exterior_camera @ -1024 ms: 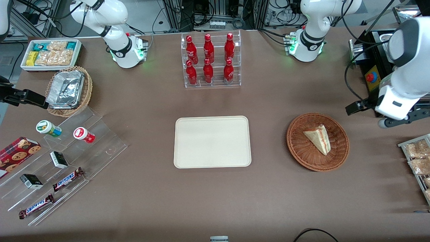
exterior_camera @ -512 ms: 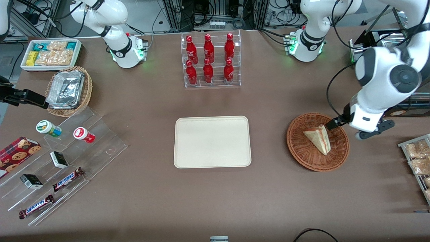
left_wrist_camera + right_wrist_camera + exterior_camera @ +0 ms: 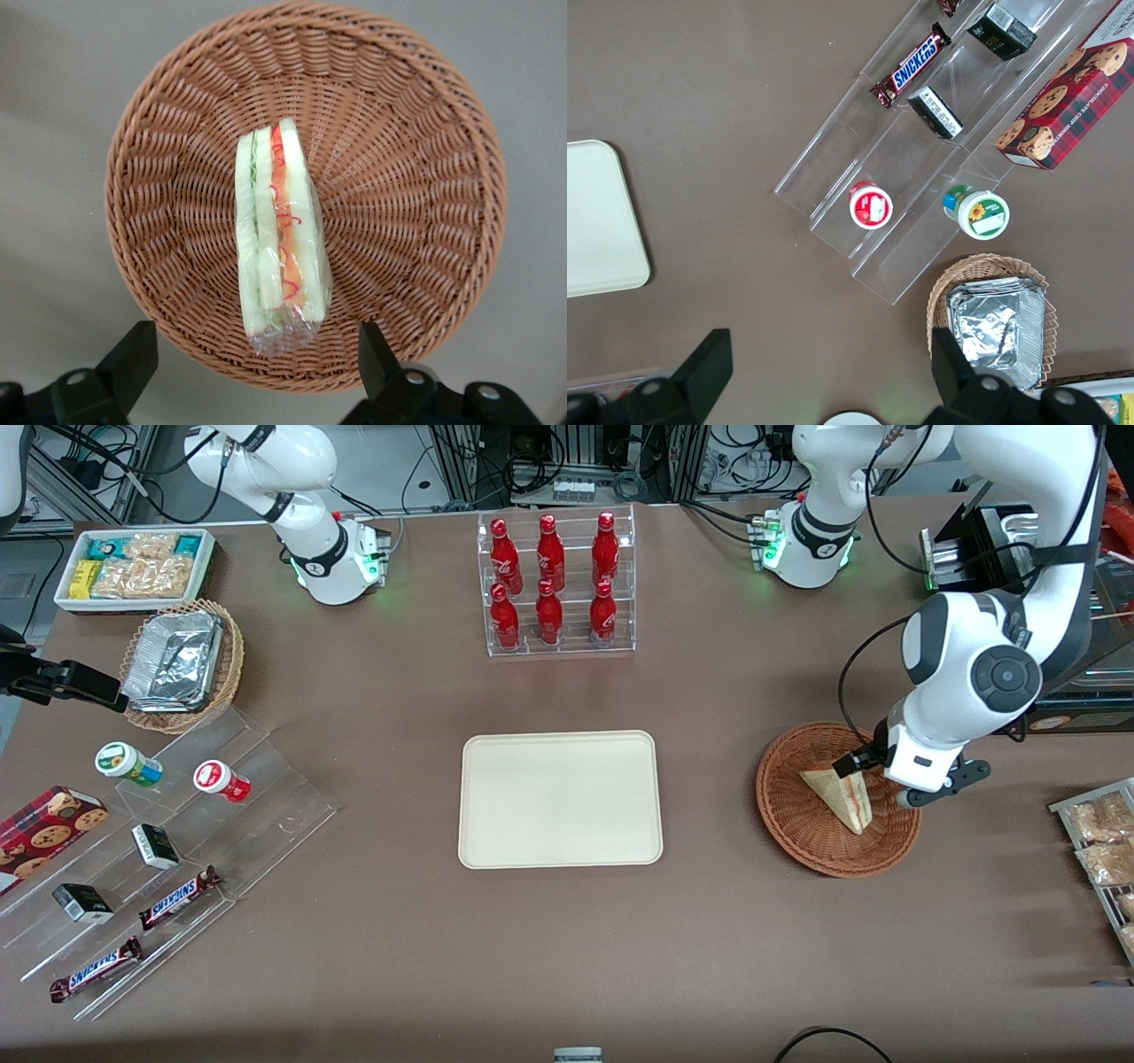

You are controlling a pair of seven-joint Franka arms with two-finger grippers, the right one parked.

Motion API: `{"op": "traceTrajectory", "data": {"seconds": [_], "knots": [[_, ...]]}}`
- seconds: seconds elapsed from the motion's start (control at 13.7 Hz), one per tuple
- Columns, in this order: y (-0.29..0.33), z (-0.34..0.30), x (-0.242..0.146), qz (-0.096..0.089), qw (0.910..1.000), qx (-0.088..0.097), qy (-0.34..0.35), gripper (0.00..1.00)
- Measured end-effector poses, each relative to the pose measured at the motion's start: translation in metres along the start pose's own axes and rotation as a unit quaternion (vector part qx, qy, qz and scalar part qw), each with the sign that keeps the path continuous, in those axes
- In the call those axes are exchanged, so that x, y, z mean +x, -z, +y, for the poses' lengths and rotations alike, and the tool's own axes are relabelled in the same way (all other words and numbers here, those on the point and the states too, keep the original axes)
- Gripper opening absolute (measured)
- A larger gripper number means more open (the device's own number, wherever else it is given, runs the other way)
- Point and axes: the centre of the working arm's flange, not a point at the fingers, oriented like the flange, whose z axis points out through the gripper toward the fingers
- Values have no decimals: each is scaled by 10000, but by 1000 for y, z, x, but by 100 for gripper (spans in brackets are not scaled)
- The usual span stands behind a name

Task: Place sandwich from basket to tray
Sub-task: 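Lower the open left gripper around the sandwich's upright edge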

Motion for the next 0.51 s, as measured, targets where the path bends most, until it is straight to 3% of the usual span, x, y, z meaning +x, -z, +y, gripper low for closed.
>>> {"op": "traceTrajectory", "data": {"seconds": [0.51], "knots": [[-53,8,7,-145,9997,-124,165,100]]}}
